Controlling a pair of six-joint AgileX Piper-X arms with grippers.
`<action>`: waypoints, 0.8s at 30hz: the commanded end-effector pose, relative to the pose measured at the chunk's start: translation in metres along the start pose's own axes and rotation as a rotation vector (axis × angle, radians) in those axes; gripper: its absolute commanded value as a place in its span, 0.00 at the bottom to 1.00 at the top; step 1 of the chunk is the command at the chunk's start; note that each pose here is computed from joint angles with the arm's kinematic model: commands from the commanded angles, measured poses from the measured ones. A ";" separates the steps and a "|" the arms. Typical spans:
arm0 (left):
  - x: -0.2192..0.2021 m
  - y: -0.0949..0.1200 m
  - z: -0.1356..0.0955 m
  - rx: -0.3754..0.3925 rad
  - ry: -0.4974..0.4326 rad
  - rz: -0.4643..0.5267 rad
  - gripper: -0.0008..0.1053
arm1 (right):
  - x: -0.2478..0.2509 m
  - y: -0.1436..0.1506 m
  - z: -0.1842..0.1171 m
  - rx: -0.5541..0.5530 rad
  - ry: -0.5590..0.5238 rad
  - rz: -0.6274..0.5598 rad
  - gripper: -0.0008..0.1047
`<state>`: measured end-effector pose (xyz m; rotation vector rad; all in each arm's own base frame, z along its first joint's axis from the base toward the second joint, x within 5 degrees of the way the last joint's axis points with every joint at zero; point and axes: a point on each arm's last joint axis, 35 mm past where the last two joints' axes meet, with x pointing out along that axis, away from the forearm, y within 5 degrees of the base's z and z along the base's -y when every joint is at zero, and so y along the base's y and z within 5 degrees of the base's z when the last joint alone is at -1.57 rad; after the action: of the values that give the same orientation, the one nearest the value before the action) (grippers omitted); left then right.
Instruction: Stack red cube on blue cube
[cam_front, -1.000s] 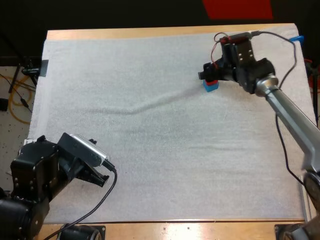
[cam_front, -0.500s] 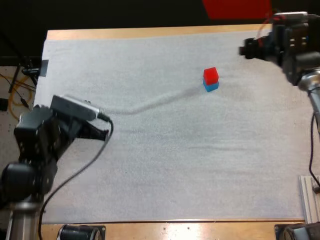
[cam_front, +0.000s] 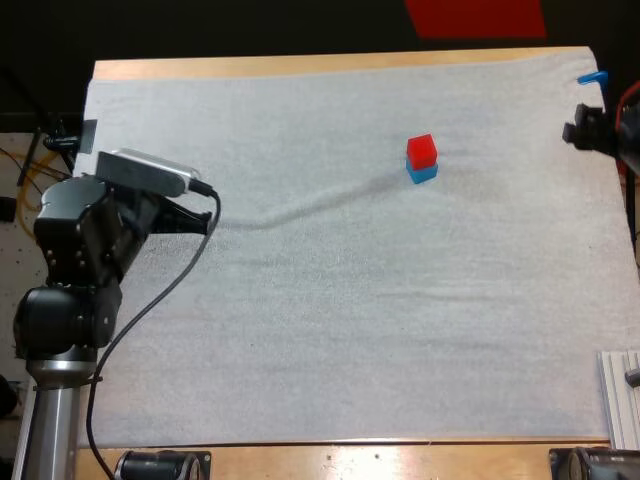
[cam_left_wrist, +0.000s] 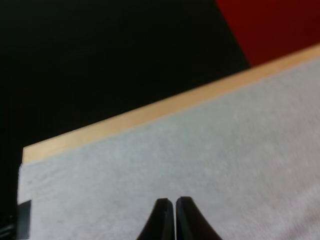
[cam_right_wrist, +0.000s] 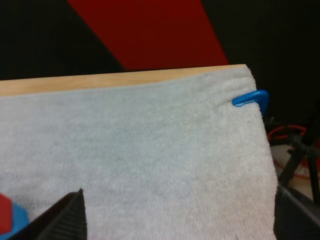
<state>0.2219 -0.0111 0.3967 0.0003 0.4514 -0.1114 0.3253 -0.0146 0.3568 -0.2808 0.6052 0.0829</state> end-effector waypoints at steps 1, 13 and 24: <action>-0.004 0.006 0.007 -0.037 -0.034 0.056 0.01 | -0.023 0.000 -0.001 -0.018 -0.043 -0.003 0.71; -0.085 0.005 0.006 -0.039 -0.176 0.086 0.01 | -0.141 0.021 -0.051 -0.016 -0.210 -0.067 0.71; -0.176 -0.014 -0.090 0.012 -0.379 -0.026 0.01 | -0.221 0.048 -0.121 -0.005 -0.334 -0.105 0.71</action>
<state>0.0361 -0.0051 0.3993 -0.0009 0.0729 -0.1432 0.0768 -0.0024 0.3805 -0.2970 0.2564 0.0291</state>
